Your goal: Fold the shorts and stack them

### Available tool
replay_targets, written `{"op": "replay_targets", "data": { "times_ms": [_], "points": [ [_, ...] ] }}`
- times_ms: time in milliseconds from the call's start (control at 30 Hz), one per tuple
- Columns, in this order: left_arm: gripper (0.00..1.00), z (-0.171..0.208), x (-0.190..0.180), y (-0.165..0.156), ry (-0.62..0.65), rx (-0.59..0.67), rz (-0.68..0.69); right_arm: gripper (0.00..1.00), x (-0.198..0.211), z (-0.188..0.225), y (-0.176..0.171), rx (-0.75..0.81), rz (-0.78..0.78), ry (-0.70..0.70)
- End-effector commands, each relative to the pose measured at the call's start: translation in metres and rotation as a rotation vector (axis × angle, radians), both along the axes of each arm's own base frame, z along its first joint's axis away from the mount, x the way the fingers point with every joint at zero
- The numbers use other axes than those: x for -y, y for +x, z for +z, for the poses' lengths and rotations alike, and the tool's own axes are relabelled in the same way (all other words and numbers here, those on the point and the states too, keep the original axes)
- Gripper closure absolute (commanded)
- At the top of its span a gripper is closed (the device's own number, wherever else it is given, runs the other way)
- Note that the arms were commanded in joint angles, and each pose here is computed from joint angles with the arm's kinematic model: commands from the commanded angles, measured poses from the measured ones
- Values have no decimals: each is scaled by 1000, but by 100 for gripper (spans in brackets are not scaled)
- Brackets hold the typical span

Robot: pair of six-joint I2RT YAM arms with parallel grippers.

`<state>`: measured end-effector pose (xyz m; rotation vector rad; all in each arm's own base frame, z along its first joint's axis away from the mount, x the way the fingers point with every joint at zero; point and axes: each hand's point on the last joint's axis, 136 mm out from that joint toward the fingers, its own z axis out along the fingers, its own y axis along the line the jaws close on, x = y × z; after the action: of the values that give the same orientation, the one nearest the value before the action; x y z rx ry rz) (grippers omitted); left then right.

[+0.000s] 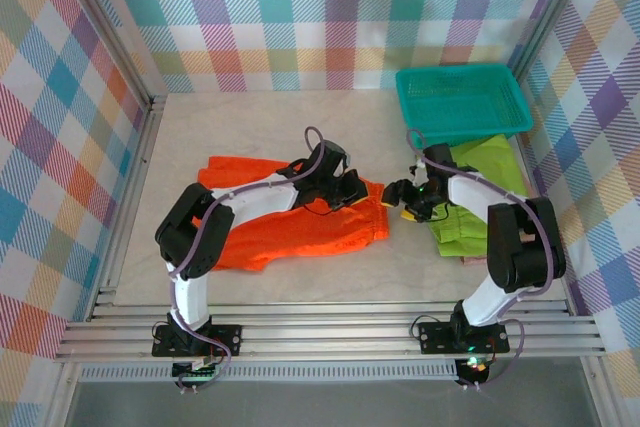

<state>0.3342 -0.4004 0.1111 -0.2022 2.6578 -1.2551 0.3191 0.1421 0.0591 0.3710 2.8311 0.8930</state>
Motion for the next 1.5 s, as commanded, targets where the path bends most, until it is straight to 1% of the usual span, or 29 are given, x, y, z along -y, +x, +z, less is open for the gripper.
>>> {"op": "replay_targets", "data": {
  "times_ms": [0,67,167,433,633,800,1100,1267,1467],
  "points": [
    [96,-25,18,-6,-13,-64,-21,34,-9,16,2,20,-11,90],
    [97,-39,22,-8,-3,-78,-29,34,-11,16,2,17,-12,108],
    [98,-61,18,-10,43,-100,-30,36,-13,14,2,10,-13,120],
    [100,-113,-22,-31,208,-136,-8,37,-16,-1,1,-29,4,135],
    [100,-140,-45,-47,236,-175,20,38,-27,-18,-1,-84,27,192],
    [100,-149,-49,-53,237,-190,23,38,-39,-25,-5,-104,42,230],
    [100,-153,-50,-53,241,-193,24,39,-59,-34,-8,-133,59,266],
    [100,-156,-51,-54,240,-196,28,40,-75,-29,-9,-130,61,344],
    [100,-155,-52,-54,236,-194,33,41,-82,-22,-8,-114,60,370]
  ]
}}
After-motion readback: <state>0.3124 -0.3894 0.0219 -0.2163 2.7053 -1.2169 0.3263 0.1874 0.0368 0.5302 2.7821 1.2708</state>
